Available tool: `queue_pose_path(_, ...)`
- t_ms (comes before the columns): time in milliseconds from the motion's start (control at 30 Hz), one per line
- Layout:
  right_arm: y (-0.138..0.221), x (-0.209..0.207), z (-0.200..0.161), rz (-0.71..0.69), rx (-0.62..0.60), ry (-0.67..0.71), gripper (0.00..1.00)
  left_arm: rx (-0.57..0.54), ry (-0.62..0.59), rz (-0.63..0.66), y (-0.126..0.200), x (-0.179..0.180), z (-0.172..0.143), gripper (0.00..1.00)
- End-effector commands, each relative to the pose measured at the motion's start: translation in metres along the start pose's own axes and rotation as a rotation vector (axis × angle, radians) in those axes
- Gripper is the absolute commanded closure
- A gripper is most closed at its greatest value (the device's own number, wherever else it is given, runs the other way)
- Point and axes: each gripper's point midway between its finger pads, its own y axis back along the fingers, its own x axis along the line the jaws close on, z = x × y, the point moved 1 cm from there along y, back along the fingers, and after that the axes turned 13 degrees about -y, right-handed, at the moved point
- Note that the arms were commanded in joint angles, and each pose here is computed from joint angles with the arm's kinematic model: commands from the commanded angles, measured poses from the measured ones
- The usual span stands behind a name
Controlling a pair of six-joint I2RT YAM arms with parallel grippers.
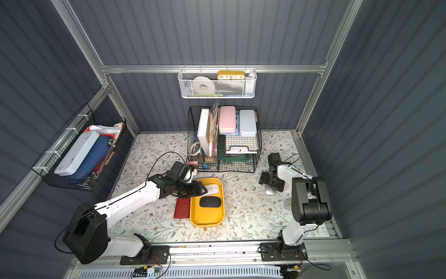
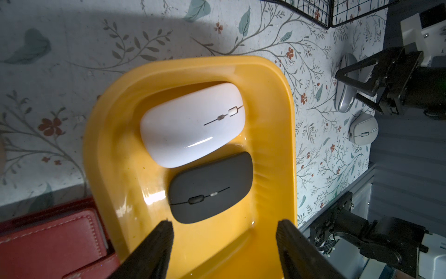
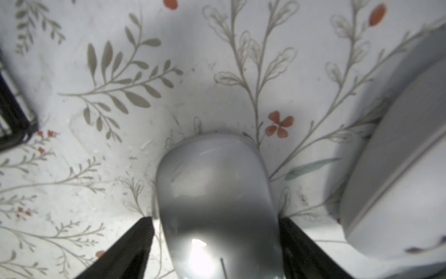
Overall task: Put the mouse in the storage box
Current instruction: Pick up the mouse from the center of the board.
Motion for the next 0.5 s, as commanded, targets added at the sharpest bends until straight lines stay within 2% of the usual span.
queue_pose_path(0, -0.0109, 0.0027, -0.0126, 0.013, 0.077, -0.017, 0.28, -0.002, -0.023, 0.005, 0.0005, -0.0001, 0.0003, 0.27)
queue_pose_path(100, -0.0143, 0.0026, -0.0163, 0.016, 0.098, -0.025, 0.33, 0.000, -0.021, 0.006, 0.0005, 0.0003, 0.0004, 0.27)
queue_pose_path(300, -0.0157, 0.0027, -0.0192, 0.018, 0.112, -0.027, 0.35, 0.003, -0.021, 0.008, 0.0008, 0.0008, -0.0013, 0.27)
queue_pose_path(467, -0.0088, 0.0065, -0.0184, 0.052, 0.091, -0.019, 0.43, -0.006, -0.020, 0.003, 0.0033, -0.0015, 0.0003, 0.27)
